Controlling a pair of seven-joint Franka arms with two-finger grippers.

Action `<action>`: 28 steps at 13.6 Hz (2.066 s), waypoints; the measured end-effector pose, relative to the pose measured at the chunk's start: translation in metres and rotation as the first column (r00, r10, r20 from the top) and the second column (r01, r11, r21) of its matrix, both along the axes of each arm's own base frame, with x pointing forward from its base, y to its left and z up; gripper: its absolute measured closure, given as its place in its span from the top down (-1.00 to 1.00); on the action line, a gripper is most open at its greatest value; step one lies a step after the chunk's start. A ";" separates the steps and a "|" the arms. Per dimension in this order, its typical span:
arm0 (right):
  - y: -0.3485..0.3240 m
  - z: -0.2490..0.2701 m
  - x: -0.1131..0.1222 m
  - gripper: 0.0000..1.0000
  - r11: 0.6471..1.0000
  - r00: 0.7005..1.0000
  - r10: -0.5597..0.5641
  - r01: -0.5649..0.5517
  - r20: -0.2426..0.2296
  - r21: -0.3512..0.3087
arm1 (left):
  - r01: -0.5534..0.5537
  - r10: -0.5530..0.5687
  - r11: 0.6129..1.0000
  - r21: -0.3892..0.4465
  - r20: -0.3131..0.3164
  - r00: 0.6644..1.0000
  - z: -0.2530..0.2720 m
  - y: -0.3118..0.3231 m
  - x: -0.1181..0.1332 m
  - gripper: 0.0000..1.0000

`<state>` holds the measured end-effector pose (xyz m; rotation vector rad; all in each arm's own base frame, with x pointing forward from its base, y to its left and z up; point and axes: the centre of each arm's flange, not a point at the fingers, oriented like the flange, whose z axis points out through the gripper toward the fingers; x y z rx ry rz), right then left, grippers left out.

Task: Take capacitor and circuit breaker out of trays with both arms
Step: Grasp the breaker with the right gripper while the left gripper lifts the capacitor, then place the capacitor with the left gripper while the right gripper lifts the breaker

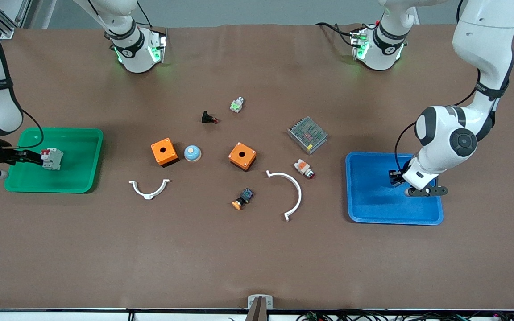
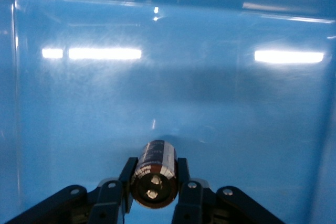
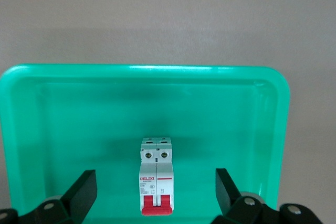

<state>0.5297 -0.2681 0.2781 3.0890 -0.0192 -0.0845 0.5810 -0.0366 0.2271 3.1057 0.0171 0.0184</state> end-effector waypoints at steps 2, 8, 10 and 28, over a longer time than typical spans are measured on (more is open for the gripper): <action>-0.004 -0.019 -0.011 1.00 1.000 1.000 -0.013 0.013 -0.004 0.003 | 0.056 -0.056 0.998 -0.001 -0.008 0.998 0.047 -0.032 0.005 -0.31; 0.001 -0.054 -0.029 0.96 1.000 1.000 0.004 -0.004 -0.016 0.013 | 0.032 -0.033 0.999 -0.037 -0.034 0.999 0.100 -0.179 -0.018 -0.31; 0.000 -0.054 -0.030 0.59 1.000 1.000 0.021 -0.021 -0.017 0.015 | -0.014 0.012 0.999 -0.040 -0.052 0.999 0.094 -0.235 -0.035 -0.31; 0.088 0.073 0.025 -0.21 0.993 0.987 0.091 -0.080 -0.129 0.086 | -0.234 0.241 0.969 0.079 -0.107 0.965 -0.037 -0.446 -0.112 0.17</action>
